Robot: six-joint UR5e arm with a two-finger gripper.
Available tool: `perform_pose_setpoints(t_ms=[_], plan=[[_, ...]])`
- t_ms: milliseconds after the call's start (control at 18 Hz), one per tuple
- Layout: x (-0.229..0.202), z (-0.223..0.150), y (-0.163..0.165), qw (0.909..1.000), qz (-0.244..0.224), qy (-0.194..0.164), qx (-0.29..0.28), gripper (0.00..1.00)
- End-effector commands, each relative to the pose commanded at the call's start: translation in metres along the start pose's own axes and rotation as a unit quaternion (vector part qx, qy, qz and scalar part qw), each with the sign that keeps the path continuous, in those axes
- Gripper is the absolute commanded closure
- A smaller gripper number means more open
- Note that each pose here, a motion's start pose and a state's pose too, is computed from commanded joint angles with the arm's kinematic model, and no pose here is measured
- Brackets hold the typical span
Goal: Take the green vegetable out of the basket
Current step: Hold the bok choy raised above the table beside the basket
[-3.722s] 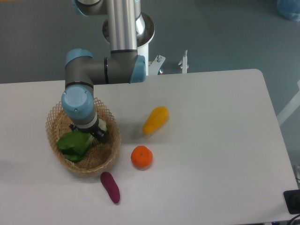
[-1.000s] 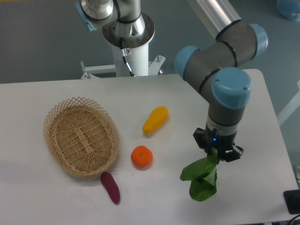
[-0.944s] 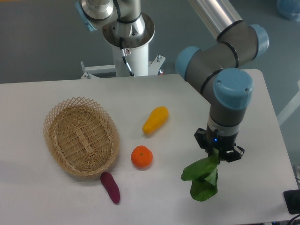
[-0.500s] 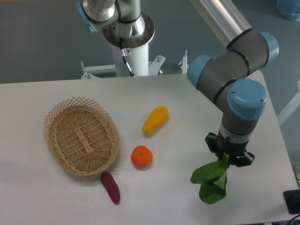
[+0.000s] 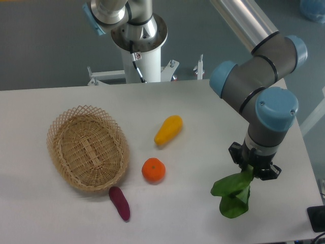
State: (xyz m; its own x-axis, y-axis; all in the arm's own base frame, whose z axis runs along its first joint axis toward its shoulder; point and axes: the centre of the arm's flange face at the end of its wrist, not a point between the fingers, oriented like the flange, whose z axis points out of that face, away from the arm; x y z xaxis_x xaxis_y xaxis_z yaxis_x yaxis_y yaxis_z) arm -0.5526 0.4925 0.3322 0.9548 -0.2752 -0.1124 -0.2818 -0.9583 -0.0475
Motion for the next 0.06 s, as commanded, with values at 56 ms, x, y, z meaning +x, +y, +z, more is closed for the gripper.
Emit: perform_pose_setpoints(t_ms=[56], plan=[[0.0000, 0.0000, 0.0000, 1.0000, 0.000, 0.000, 0.000, 0.94]])
